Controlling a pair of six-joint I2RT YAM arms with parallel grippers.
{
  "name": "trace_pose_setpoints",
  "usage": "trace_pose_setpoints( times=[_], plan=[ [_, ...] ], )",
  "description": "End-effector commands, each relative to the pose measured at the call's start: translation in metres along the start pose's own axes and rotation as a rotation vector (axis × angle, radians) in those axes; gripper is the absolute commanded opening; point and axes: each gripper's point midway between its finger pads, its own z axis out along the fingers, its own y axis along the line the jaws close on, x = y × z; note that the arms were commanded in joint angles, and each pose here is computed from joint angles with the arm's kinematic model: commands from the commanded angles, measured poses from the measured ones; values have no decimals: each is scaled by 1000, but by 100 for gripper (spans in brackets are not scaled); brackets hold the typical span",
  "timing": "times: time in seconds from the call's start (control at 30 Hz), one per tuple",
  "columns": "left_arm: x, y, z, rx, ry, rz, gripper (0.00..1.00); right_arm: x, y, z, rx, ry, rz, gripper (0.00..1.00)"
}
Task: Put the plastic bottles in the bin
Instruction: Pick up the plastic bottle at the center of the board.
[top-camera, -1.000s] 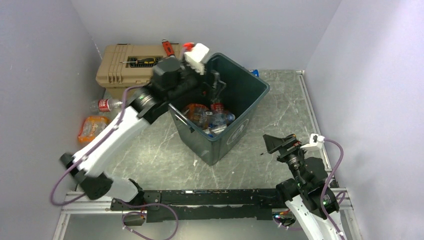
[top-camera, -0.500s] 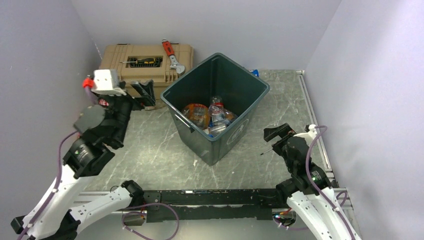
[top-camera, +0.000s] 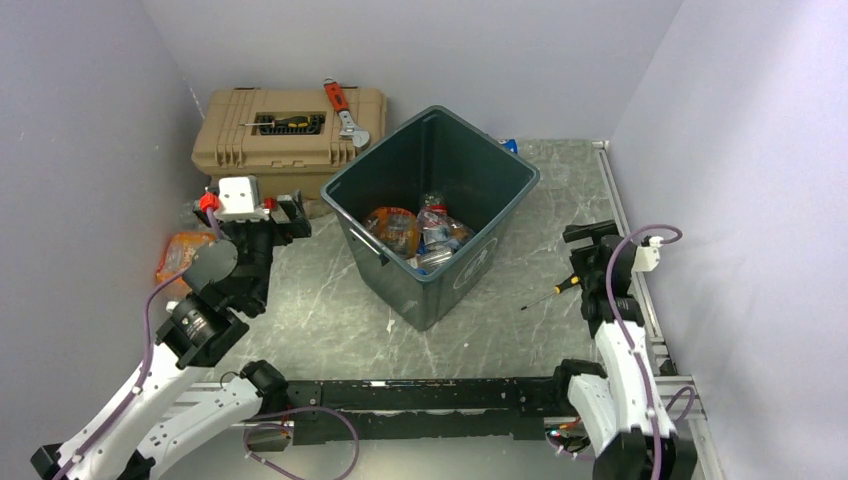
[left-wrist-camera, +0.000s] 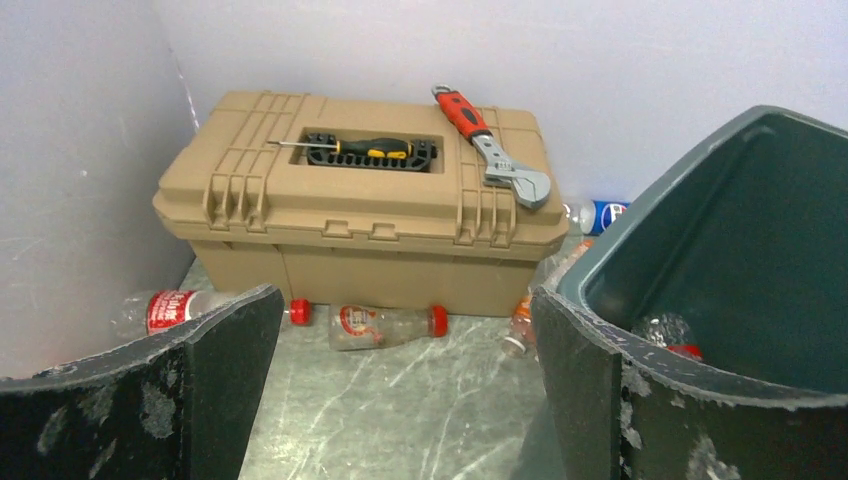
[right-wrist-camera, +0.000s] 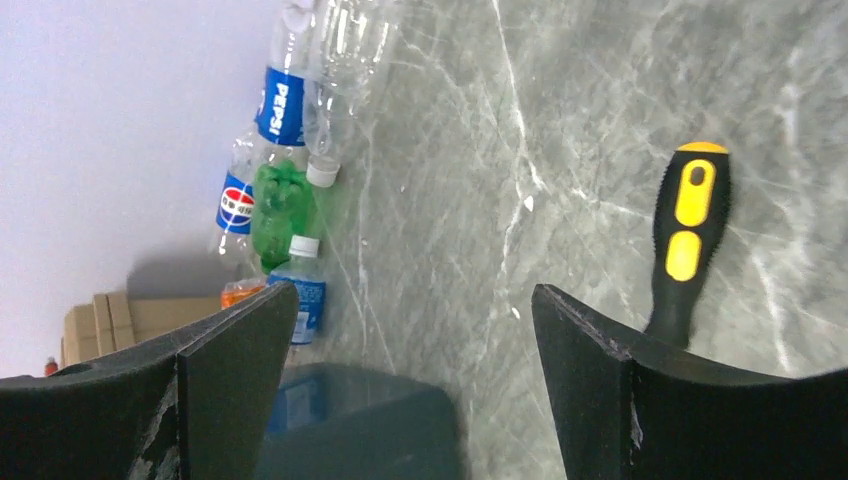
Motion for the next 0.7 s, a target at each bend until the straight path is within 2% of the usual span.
trace_pose_setpoints(
  times=[0.0, 0.07, 0.17, 0.37, 0.67],
  plan=[
    [-14, 9, 0, -36, -72, -8, 99, 8, 28, 32, -140, 55, 133, 91],
    [-4, 7, -1, -22, -43, 7, 99, 11, 30, 49, -159, 50, 171, 96],
    [1, 4, -4, -5, -17, -19, 99, 16, 52, 70, -203, 71, 158, 96],
    [2, -1, -11, 15, -11, -9, 99, 12, 50, 126, -111, 48, 115, 99],
    [10, -11, -10, 48, 22, -10, 100, 29, 60, 227, -50, 111, 149, 100]
  ],
)
